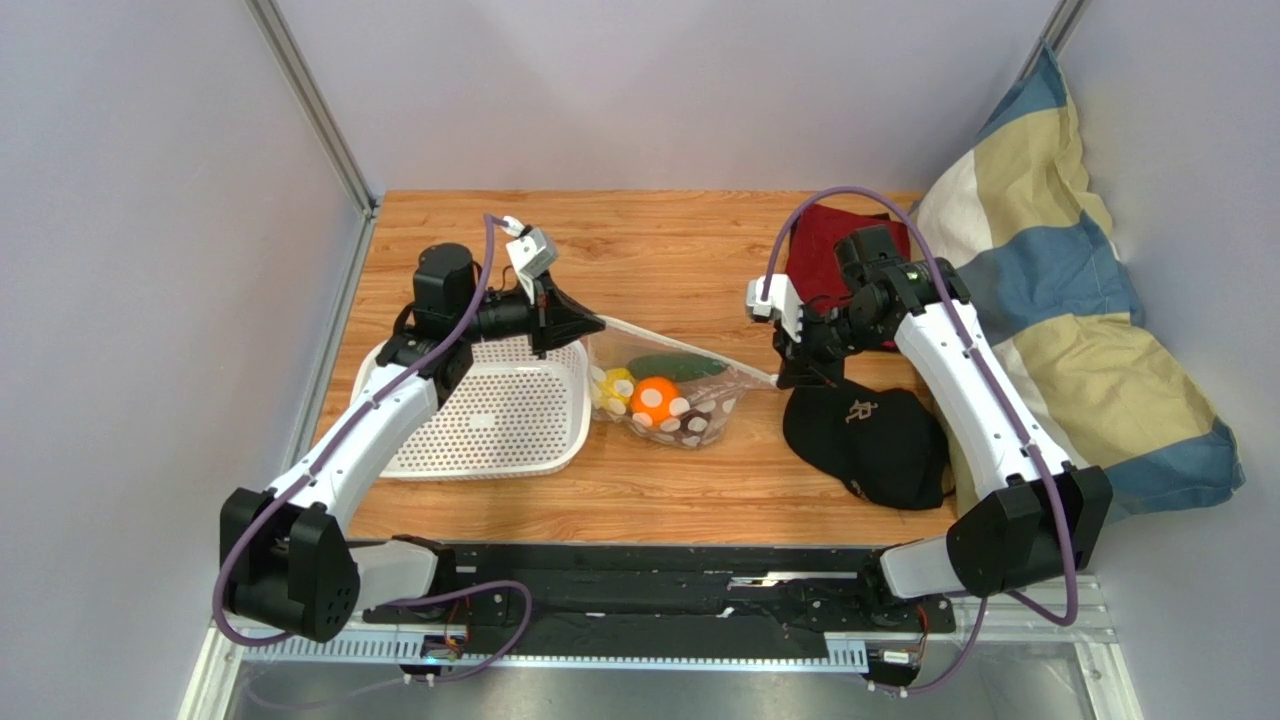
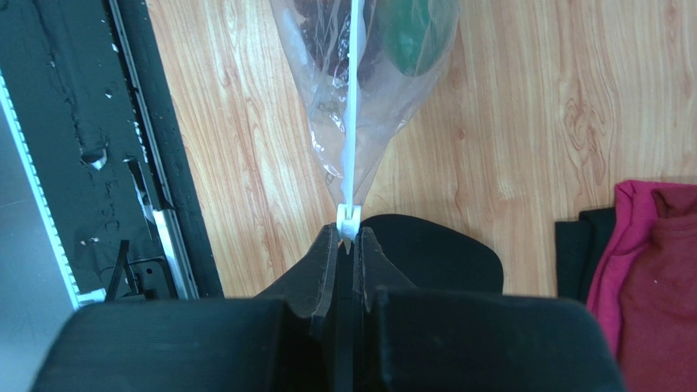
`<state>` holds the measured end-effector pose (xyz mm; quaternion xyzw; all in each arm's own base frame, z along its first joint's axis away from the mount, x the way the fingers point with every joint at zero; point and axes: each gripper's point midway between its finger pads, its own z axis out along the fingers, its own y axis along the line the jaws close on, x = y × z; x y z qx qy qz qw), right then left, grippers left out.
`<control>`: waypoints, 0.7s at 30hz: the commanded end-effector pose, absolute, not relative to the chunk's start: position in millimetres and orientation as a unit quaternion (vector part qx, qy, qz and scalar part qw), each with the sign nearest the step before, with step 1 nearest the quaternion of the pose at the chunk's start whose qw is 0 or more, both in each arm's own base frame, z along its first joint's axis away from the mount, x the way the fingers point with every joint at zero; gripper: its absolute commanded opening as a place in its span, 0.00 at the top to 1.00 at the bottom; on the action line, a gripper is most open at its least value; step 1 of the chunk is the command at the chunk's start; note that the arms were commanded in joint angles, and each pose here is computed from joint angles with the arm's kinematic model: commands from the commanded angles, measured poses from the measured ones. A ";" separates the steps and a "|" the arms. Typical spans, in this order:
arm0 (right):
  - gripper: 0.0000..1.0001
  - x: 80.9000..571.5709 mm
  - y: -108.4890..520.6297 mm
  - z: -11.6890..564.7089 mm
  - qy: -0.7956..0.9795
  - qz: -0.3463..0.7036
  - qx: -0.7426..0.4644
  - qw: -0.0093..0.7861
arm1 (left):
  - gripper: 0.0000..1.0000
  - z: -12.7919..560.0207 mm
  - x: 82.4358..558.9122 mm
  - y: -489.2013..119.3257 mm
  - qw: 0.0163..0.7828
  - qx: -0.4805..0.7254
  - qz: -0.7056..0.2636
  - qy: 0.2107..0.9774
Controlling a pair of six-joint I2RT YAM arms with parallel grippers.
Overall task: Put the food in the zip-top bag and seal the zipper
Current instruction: Zip the zipper food storage bag at the center of the board.
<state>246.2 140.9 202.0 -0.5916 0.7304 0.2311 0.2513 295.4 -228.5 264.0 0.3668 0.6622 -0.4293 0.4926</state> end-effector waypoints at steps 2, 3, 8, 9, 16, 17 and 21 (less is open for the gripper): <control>1.00 222.0 104.3 204.2 0.758 0.206 -0.586 0.200 | 1.00 295.6 305.2 -225.7 0.536 0.388 -0.415 0.624; 1.00 224.1 103.9 205.9 0.758 0.204 -0.586 0.203 | 1.00 293.8 305.7 -225.9 0.534 0.388 -0.416 0.626; 1.00 237.9 104.0 218.0 0.772 0.197 -0.562 0.223 | 1.00 294.9 303.9 -227.6 0.523 0.393 -0.421 0.629; 1.00 237.8 104.4 222.9 0.771 0.198 -0.562 0.226 | 1.00 296.7 300.3 -229.4 0.520 0.399 -0.423 0.626; 1.00 197.8 95.3 257.6 0.765 0.193 -0.571 0.227 | 1.00 295.5 243.8 -227.5 0.467 0.456 -0.432 0.622; 1.00 192.5 94.1 255.9 0.769 0.194 -0.568 0.220 | 1.00 293.7 238.9 -226.2 0.460 0.457 -0.434 0.625; 1.00 177.6 89.3 244.8 0.775 0.194 -0.564 0.206 | 1.00 282.2 220.1 -219.8 0.432 0.455 -0.438 0.643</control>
